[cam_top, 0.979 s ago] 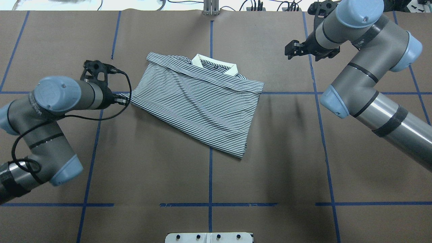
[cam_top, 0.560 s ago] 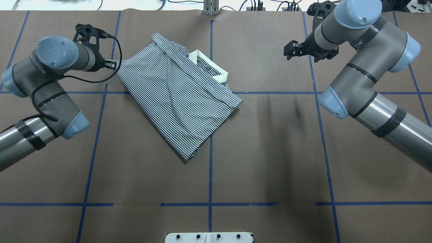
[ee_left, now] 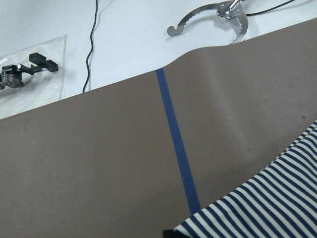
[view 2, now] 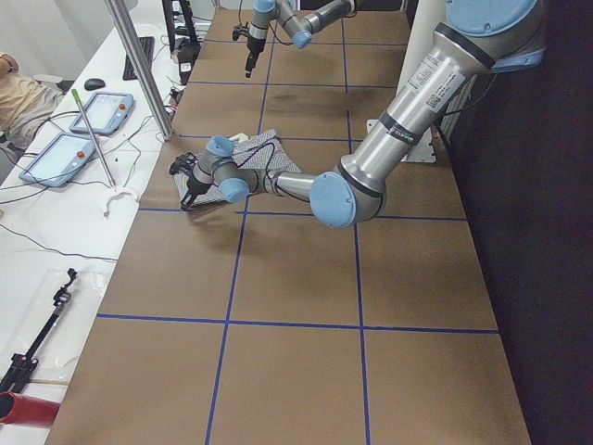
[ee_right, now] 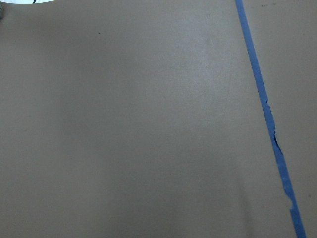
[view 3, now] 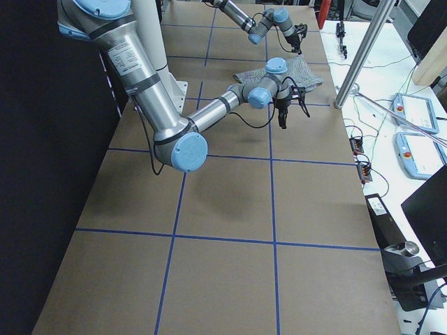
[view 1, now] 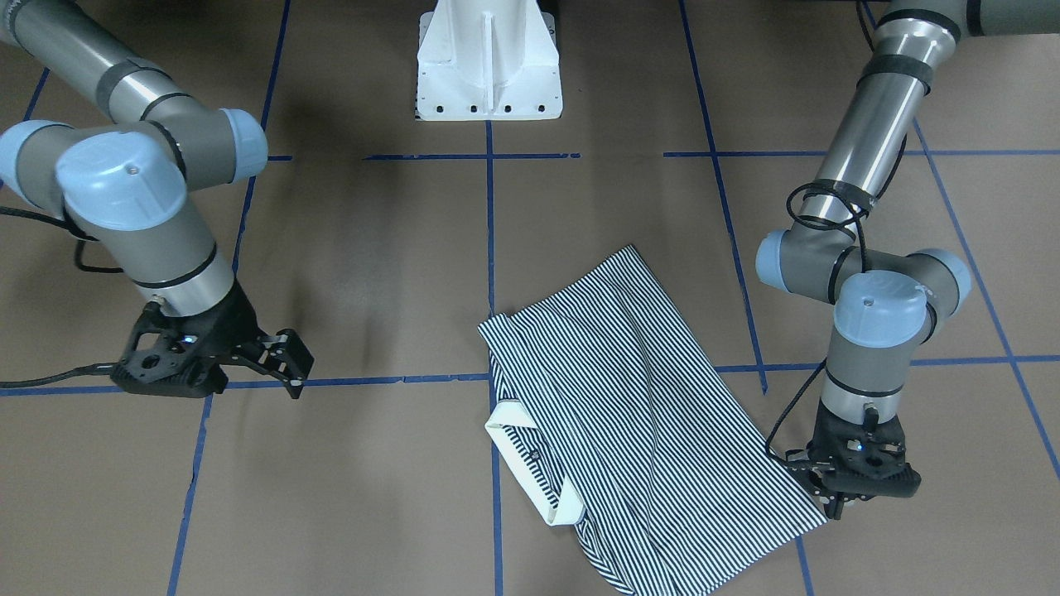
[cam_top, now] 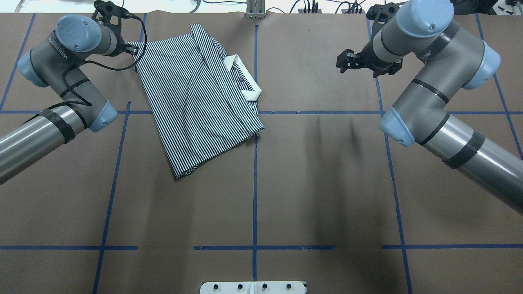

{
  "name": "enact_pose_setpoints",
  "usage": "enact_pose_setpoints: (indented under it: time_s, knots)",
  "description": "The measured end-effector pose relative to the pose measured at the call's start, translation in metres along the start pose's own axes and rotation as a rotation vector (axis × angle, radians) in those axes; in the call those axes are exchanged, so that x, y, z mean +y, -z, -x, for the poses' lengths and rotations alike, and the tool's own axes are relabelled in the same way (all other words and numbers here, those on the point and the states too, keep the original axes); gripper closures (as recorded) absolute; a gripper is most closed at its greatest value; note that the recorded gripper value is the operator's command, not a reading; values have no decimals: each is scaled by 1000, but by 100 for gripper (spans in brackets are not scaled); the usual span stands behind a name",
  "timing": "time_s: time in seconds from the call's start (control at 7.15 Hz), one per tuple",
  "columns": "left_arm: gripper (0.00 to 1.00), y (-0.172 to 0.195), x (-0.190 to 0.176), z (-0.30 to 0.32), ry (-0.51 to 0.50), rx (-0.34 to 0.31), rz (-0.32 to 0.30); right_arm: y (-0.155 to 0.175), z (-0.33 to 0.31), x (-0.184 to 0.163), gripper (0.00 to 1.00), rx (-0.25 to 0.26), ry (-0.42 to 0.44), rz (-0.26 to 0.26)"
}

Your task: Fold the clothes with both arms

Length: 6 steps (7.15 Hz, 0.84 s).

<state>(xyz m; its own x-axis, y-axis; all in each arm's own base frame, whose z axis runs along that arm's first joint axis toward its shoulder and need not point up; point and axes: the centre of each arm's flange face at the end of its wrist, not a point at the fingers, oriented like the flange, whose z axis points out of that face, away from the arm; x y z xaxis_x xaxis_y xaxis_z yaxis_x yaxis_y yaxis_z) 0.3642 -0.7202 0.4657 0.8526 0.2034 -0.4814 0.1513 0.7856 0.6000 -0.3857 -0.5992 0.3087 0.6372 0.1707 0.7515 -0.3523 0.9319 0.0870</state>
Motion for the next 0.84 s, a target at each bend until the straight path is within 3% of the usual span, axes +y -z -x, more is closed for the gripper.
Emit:
enact_pose_setpoints:
  time_s: [0.14, 0.42, 0.84]
  knots:
    - [0, 5, 4, 4, -20, 26, -16, -4, 34, 13, 26, -7, -80, -34]
    - [0, 18, 7, 5, -34, 77, -27, -19, 125, 38, 29, -23, -277, -114]
    - [0, 26, 9, 6, -30, 94, -35, -74, 209, 63, 30, -58, -393, -176]
